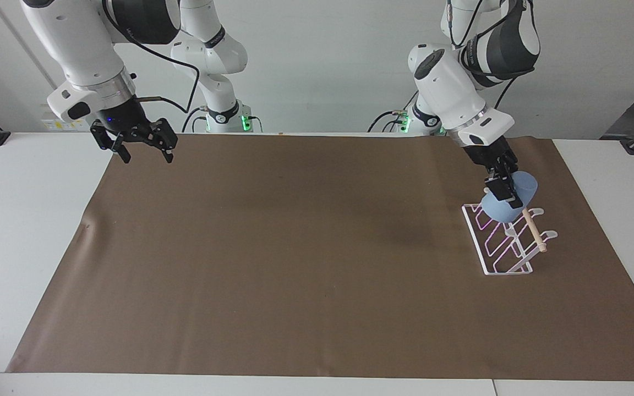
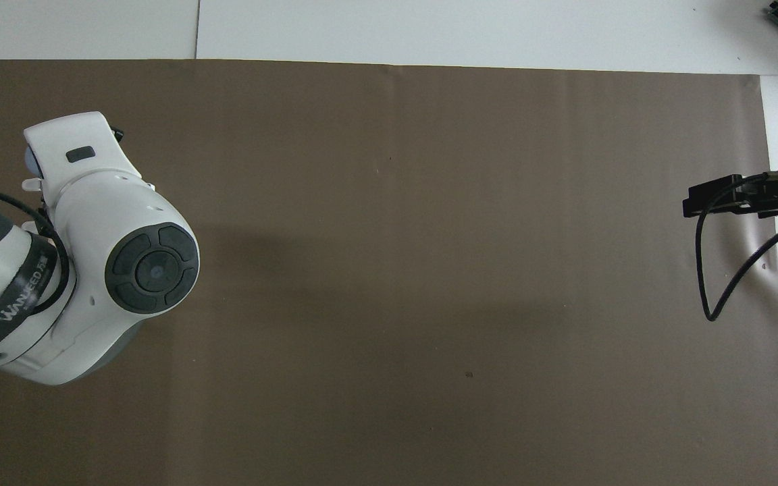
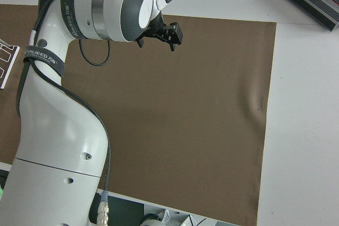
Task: Hang cup on cup holder
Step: 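Move the cup with the left gripper above the wire rack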
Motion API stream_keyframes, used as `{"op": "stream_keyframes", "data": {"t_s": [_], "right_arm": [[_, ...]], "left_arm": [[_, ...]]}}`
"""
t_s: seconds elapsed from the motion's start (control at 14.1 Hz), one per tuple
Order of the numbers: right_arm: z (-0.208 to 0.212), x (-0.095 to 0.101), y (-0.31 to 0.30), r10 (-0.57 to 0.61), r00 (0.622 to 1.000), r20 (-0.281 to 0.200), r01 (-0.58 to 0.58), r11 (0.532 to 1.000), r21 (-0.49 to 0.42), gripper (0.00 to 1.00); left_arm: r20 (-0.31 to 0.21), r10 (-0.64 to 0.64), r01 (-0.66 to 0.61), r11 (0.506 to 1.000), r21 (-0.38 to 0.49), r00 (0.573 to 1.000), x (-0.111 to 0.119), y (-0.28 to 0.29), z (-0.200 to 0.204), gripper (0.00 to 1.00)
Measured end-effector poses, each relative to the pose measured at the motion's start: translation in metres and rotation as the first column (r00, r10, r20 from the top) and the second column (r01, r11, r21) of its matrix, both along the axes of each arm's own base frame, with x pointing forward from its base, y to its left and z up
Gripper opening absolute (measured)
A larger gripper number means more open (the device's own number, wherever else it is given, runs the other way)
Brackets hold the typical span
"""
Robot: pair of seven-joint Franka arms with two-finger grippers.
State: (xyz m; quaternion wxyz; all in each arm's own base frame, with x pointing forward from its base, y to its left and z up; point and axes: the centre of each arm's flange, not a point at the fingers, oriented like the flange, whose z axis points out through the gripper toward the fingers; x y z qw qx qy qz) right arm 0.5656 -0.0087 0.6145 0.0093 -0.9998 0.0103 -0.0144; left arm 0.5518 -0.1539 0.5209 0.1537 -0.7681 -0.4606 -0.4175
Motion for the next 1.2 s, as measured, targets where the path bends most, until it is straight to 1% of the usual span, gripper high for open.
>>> {"op": "stream_keyframes", "data": {"t_s": [0.14,0.21,0.35,0.57,0.71,0.92,1.06,1.2], "right_arm": [[-0.001,-0.001,-0.003,0.001,1.0,-0.008,-0.001,0.999,-0.033,1.0],[-0.002,-0.003,-0.005,0.002,1.0,-0.025,-0.004,0.999,-0.051,1.0],[-0.004,-0.005,-0.006,0.002,0.999,-0.05,-0.005,0.998,-0.058,1.0],[-0.007,-0.009,-0.006,0.001,0.996,-0.085,-0.005,0.998,-0.057,1.0],[-0.007,-0.01,-0.006,0.001,0.996,-0.089,-0.006,0.998,-0.057,1.0],[-0.006,-0.011,-0.006,0.001,0.996,-0.087,-0.006,0.998,-0.057,1.0],[-0.005,-0.011,-0.006,0.001,0.996,-0.086,-0.006,0.998,-0.057,1.0],[-0.005,-0.011,-0.006,0.001,0.996,-0.086,-0.006,0.998,-0.057,1.0]], "left_arm": [[0.003,-0.004,0.004,1.0,0.014,1.0,0.009,0.009,-0.011,0.77],[0.018,-0.003,0.003,1.0,0.016,1.0,0.014,0.013,-0.017,0.77],[0.038,-0.001,0.001,1.0,0.002,0.999,0.023,0.021,-0.027,0.77],[0.037,-0.012,0.013,1.0,-0.023,0.999,0.028,0.035,-0.039,0.77],[0.023,-0.029,0.03,0.999,-0.031,0.999,0.026,0.038,-0.051,0.77],[-0.007,-0.076,0.075,0.997,-0.008,0.997,0.014,0.038,-0.077,0.77],[-0.003,-0.08,0.08,0.997,-0.01,0.997,0.008,0.041,-0.079,0.77],[-0.011,-0.069,0.069,0.997,-0.022,0.998,0.004,0.05,-0.088,0.77]]}}
